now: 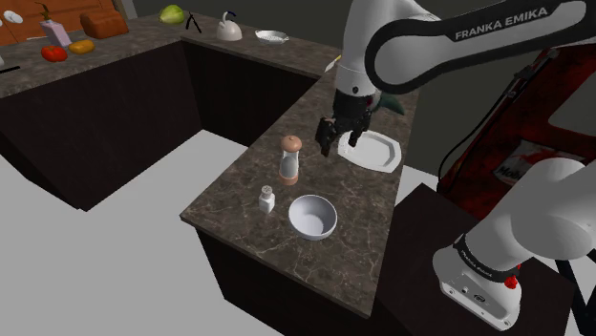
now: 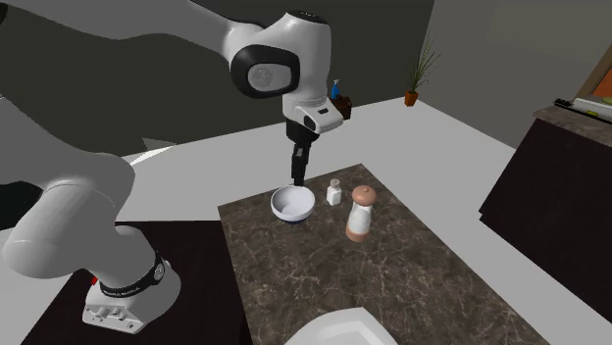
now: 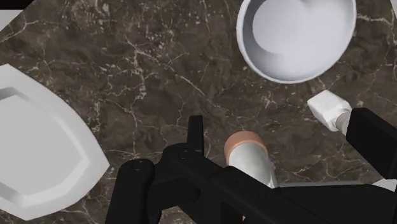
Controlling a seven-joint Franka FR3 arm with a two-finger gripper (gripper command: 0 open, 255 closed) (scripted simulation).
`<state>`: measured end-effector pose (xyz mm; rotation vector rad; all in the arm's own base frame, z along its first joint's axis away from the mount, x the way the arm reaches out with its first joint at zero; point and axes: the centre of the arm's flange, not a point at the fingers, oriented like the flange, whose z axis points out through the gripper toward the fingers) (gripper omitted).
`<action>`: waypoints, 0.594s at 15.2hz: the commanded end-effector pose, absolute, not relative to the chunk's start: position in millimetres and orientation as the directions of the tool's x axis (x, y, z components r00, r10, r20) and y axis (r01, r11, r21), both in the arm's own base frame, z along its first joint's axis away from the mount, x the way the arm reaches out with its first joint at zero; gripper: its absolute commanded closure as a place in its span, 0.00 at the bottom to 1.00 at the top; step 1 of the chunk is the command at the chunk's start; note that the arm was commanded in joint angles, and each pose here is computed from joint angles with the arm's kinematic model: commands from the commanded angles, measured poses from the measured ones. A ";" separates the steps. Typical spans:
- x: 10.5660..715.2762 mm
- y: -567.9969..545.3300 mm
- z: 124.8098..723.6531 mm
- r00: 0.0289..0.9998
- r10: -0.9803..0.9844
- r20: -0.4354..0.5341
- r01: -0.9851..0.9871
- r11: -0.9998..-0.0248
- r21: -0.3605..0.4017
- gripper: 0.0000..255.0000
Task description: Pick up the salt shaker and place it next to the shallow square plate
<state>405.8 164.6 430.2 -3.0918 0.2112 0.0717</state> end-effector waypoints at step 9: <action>462.0 258.0 352.5 0.993 -0.113 -0.011 -0.114 -0.993 -0.023 0.00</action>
